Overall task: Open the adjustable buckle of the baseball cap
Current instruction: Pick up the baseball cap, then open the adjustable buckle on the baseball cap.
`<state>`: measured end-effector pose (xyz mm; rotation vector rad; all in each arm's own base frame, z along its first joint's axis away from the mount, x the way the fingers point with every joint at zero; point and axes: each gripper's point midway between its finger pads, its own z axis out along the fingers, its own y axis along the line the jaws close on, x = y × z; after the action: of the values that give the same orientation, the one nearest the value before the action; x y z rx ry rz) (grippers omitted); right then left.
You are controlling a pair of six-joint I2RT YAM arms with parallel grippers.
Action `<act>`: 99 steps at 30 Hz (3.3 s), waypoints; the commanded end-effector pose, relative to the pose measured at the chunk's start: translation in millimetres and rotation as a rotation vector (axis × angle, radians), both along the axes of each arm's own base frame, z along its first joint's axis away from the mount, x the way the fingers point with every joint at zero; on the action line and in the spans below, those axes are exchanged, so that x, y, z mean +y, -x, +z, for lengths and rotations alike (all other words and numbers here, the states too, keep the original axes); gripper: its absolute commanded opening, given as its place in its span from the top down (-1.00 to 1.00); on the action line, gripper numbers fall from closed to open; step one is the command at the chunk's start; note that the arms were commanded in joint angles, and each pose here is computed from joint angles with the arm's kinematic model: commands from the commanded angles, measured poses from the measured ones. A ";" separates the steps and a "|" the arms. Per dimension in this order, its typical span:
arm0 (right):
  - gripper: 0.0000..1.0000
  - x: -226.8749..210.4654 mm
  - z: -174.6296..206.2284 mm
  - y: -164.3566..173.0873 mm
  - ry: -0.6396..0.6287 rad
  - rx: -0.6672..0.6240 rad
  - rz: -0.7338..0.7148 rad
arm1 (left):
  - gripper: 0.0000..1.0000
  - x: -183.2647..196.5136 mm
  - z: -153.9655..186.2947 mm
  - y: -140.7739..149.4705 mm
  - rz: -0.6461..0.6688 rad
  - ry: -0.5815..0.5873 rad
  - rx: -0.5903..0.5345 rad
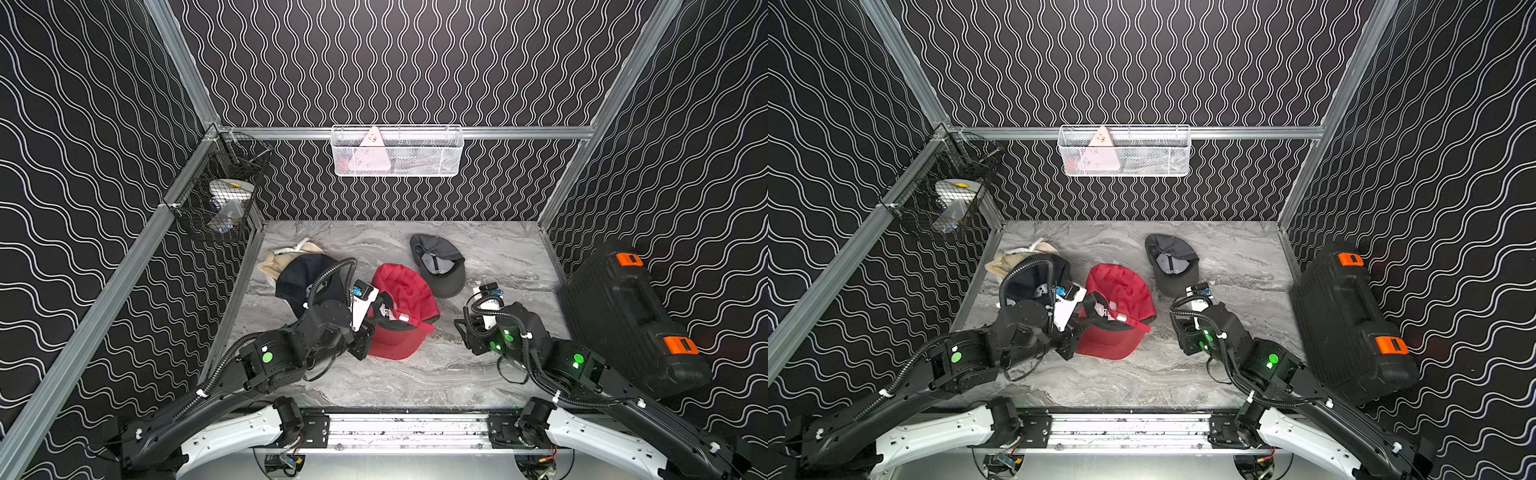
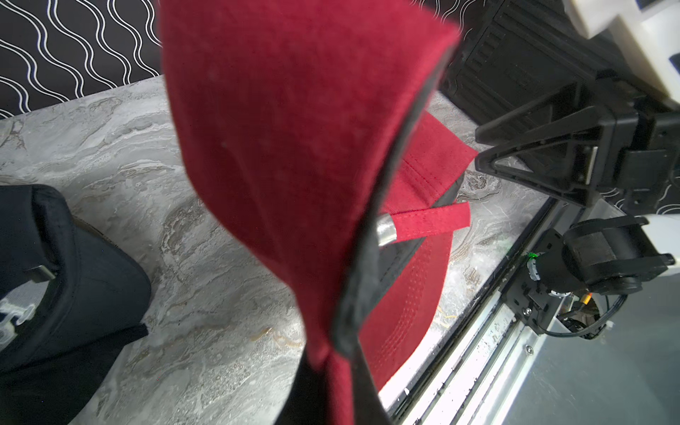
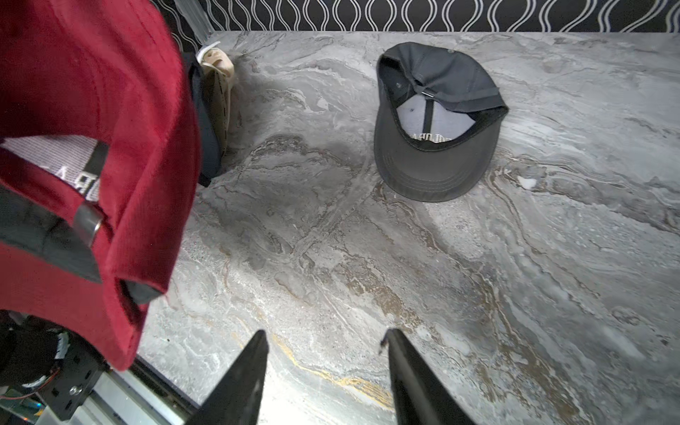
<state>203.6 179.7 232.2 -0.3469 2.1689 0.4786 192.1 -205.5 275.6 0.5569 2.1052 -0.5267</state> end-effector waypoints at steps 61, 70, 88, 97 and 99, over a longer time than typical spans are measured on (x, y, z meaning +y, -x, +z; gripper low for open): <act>1.00 16.4 63.4 16.8 -0.494 -0.121 0.064 | -0.31 3.7 -35.5 13.2 -0.005 0.020 0.075; 1.00 16.1 62.3 21.3 -0.500 -0.087 0.070 | -0.22 -34.3 -11.6 21.4 -0.127 0.146 0.085; 1.00 30.1 52.1 10.2 -0.547 -0.031 0.039 | -0.34 -123.7 10.2 34.8 -0.215 0.158 -0.028; 1.00 35.4 52.0 11.3 -0.585 -0.013 0.052 | -0.45 -149.2 7.1 25.5 -0.182 0.156 -0.032; 1.00 36.3 52.2 11.7 -0.590 -0.011 0.055 | -0.47 -152.4 6.0 23.2 -0.176 0.152 -0.033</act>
<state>191.1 211.7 270.1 -0.1009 1.9548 1.0416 162.0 -352.5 268.9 0.7320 2.0035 -0.7403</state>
